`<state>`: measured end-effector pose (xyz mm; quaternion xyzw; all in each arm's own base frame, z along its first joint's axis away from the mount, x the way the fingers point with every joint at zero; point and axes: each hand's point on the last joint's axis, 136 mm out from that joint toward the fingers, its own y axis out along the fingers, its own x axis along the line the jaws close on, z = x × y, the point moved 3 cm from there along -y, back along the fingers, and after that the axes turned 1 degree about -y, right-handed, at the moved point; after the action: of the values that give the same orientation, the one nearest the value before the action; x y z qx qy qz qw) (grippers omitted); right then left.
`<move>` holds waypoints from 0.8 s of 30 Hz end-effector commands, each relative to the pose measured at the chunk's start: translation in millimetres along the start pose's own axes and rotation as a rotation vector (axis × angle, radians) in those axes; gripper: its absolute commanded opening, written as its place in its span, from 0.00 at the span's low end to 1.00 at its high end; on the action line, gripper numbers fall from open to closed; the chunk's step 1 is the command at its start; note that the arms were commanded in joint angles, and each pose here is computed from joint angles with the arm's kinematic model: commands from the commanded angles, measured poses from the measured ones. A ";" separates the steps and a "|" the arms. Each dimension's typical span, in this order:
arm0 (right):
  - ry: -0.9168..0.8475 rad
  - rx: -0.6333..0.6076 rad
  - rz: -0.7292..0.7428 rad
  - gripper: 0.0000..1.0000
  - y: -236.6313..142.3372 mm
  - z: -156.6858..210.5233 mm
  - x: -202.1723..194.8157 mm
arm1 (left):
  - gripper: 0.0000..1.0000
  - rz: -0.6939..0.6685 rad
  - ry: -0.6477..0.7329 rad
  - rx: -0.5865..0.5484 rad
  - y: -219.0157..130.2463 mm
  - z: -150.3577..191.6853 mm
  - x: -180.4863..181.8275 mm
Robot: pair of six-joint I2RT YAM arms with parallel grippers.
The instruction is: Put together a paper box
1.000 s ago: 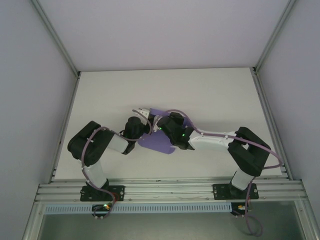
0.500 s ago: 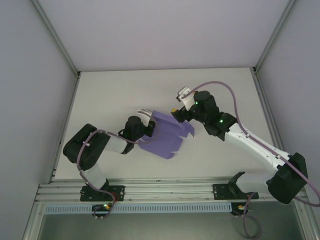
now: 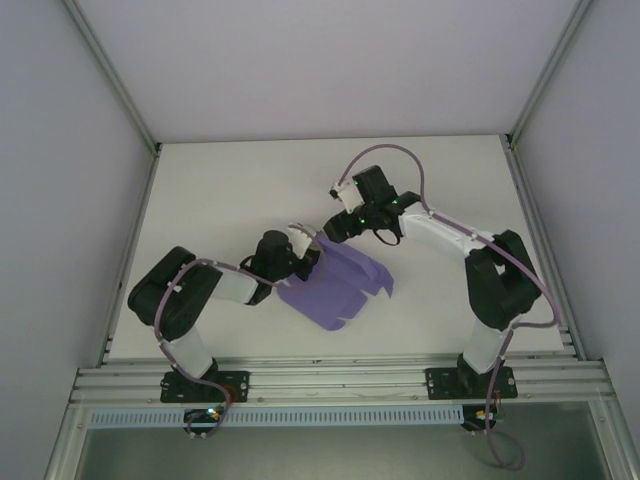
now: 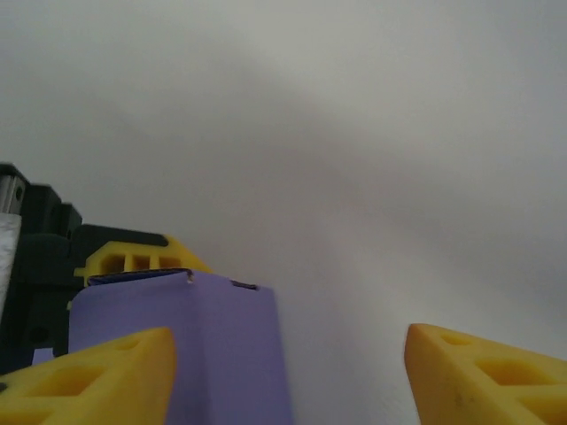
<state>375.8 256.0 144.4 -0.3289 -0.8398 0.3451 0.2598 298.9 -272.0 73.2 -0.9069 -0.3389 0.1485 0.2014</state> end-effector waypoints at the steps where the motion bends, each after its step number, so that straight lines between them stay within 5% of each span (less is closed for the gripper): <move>1: 0.027 0.074 -0.118 0.65 11.1 12.9 16.7 | 0.00 -0.030 0.036 0.083 7.0 16.9 2.6; 10: 0.073 0.197 -0.074 0.54 36.3 55.5 7.8 | 0.26 -0.056 0.018 0.047 12.4 12.2 6.9; 17: 0.082 0.236 -0.070 0.49 40.8 64.7 4.9 | 0.39 -0.061 0.043 -0.117 15.5 -16.9 8.1; 24: 0.079 0.256 -0.101 0.49 44.1 67.3 6.4 | 0.32 -0.055 0.097 -0.172 22.2 -37.2 10.5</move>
<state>379.9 265.1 131.6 -0.3023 -0.8447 0.3329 0.2903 316.3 -276.2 62.5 -0.9034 -0.3649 0.1181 0.1918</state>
